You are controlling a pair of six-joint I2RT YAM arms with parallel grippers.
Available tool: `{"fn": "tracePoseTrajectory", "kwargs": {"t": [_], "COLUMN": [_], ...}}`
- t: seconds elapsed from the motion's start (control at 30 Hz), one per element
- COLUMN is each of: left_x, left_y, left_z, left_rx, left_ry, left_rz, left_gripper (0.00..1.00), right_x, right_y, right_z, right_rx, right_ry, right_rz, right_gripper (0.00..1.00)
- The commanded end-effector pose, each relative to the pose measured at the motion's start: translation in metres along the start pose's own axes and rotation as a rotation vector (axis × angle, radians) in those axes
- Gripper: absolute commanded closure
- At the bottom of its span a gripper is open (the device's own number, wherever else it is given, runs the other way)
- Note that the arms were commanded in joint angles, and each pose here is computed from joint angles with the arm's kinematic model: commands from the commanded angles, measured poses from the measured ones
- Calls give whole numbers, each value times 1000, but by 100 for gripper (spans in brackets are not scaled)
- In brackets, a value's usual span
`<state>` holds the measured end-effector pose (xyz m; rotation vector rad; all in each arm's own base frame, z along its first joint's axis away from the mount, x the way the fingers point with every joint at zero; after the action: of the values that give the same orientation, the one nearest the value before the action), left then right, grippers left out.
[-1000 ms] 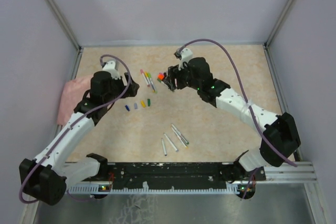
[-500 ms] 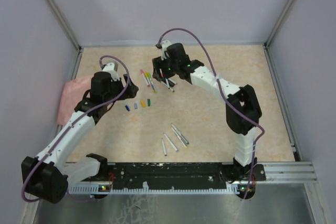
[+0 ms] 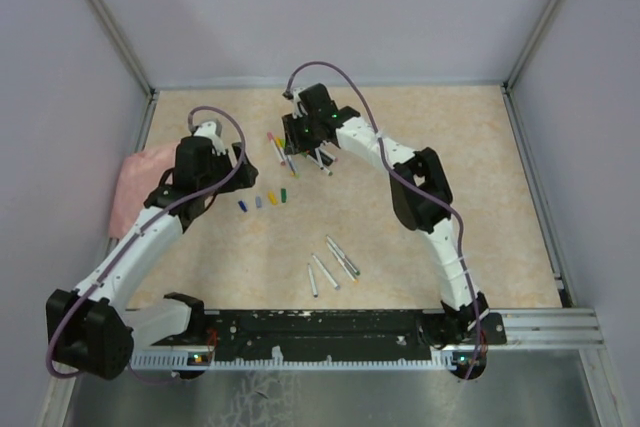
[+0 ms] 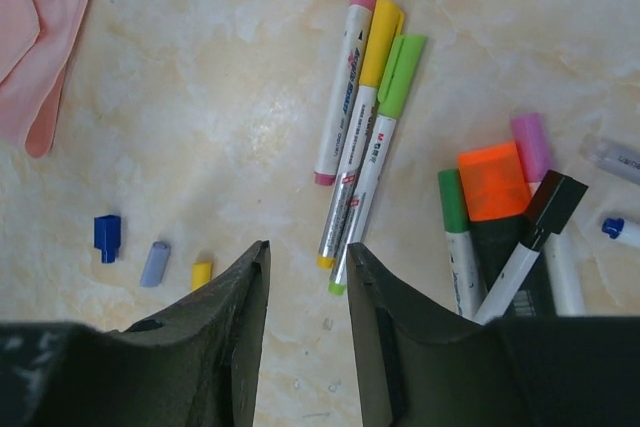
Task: Open the pen caps
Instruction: Pick up the pen from the center of the board.
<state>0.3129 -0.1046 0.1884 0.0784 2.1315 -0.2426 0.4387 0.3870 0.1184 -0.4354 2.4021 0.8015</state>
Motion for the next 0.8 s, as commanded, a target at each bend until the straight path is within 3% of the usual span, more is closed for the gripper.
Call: {"fn": "tracePoseTrajectory", "kwargs": {"t": [0.0,0.77], "left_x": [-7,-28], "left_y": [5,5], "left_z": [5,25], "left_rx": [-29,-17], "left_ry": [-19,-56], "left_rz": [3,31], "left_gripper": [15,15], "right_x": [-15,11], "right_y": [8,-18], "right_z": [1,36], "right_rx": [-31,39], "right_ry": [-17,56], "right_rz": [16,50], "right_gripper": [65,70]}}
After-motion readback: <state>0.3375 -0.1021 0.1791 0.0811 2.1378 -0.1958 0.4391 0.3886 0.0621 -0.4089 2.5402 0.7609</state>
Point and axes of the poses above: each gripper's point midway between its finger pads, its own z axis out along the fingers, its own y axis along the line the jaws close on, x = y × z, the point moved 2 cm from there along -z, back along the fingers, and after that the axes turned 10 degrees about z, right-handed, at the moved point
